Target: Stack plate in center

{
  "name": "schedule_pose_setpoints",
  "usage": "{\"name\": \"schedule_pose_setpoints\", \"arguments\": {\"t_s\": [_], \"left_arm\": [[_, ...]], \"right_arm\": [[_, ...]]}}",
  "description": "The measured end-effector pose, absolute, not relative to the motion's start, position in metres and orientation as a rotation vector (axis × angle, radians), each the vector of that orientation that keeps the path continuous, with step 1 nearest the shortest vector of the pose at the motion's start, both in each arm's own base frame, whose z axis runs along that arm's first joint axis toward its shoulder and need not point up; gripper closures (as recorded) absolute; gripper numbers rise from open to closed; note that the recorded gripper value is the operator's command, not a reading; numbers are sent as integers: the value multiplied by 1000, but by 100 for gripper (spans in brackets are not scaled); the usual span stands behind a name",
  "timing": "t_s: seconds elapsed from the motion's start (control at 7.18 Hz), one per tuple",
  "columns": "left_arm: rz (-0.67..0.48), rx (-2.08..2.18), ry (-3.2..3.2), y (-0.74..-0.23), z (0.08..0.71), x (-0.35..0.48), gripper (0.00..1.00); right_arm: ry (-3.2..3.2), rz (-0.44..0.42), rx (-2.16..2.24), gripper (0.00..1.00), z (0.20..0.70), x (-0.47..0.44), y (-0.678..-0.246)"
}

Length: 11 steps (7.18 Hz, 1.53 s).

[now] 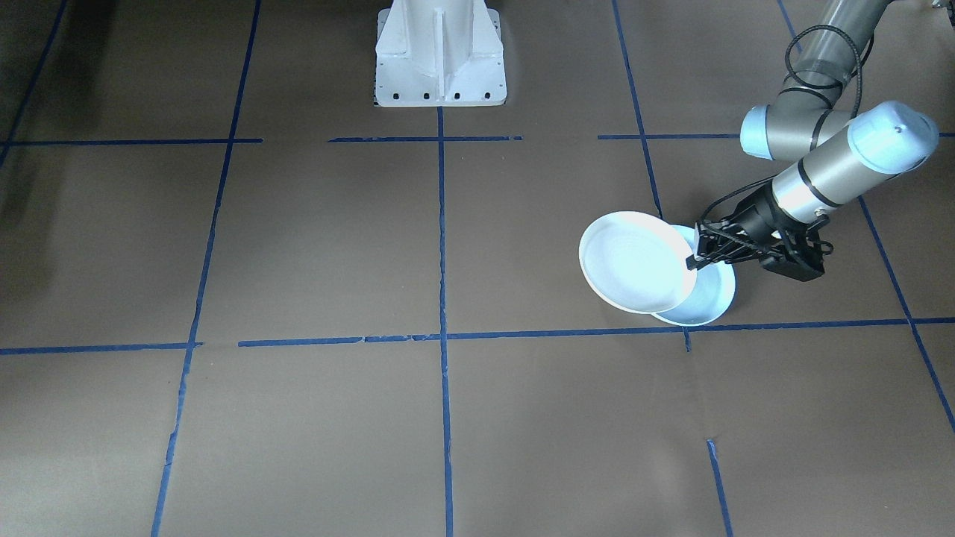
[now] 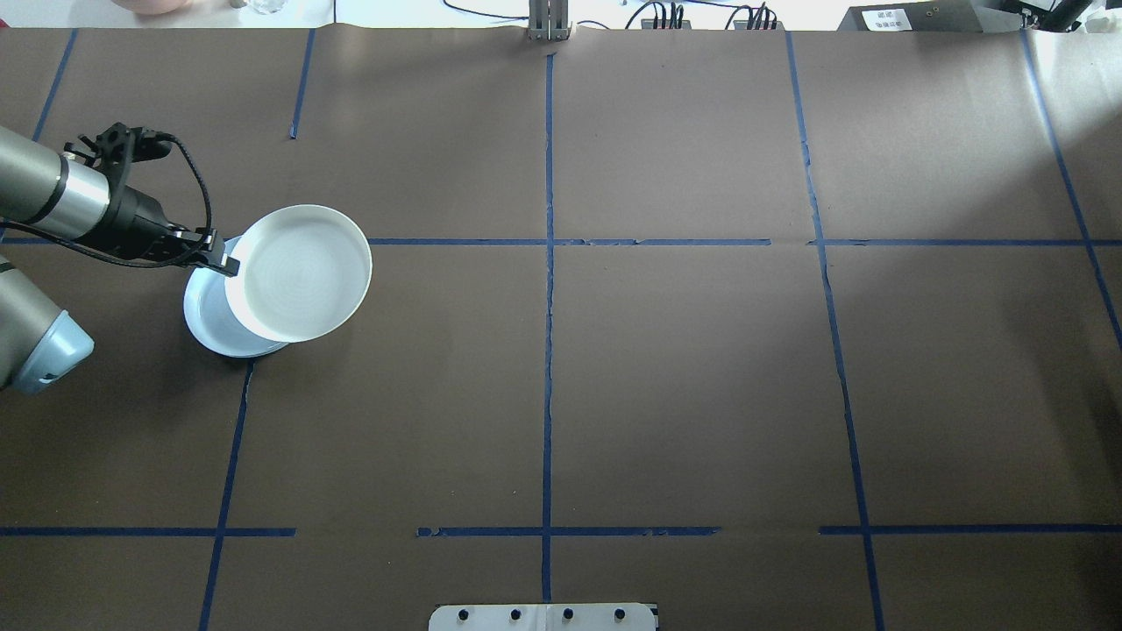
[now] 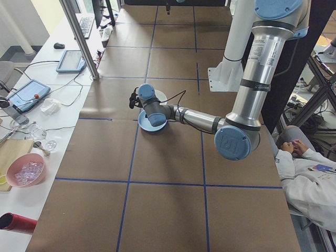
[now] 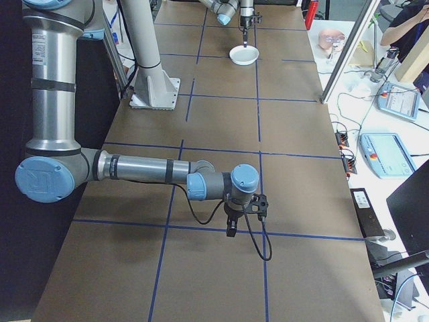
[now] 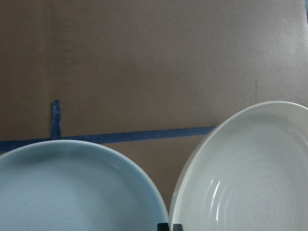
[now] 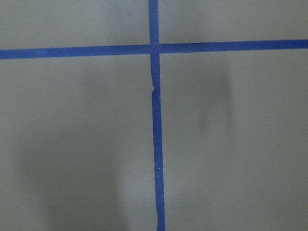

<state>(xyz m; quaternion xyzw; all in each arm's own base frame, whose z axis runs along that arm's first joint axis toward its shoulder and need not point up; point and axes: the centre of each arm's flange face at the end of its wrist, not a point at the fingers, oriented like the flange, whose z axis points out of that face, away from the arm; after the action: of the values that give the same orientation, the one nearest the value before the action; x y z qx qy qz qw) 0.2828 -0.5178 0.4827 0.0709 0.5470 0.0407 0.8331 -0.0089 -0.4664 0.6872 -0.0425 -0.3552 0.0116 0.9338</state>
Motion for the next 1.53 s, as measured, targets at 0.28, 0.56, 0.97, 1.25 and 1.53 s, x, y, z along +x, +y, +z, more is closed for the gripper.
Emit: {"name": "schedule_pose_setpoints", "arguments": {"t_s": [0.28, 0.56, 0.97, 1.25, 1.53], "left_arm": [[99, 155, 1138, -514, 504, 265, 100], [86, 135, 1102, -520, 525, 253, 100], [70, 122, 1085, -529, 531, 241, 100], [74, 123, 1093, -532, 524, 244, 100], [78, 117, 1090, -533, 526, 249, 100]], "right_arm": [[-727, 24, -87, 0, 687, -9, -466], [-726, 24, -87, 0, 687, -9, -466], [-727, 24, -87, 0, 687, -9, -466], [-727, 24, -87, 0, 687, -9, -466], [-727, 24, -87, 0, 687, -9, -466]]}}
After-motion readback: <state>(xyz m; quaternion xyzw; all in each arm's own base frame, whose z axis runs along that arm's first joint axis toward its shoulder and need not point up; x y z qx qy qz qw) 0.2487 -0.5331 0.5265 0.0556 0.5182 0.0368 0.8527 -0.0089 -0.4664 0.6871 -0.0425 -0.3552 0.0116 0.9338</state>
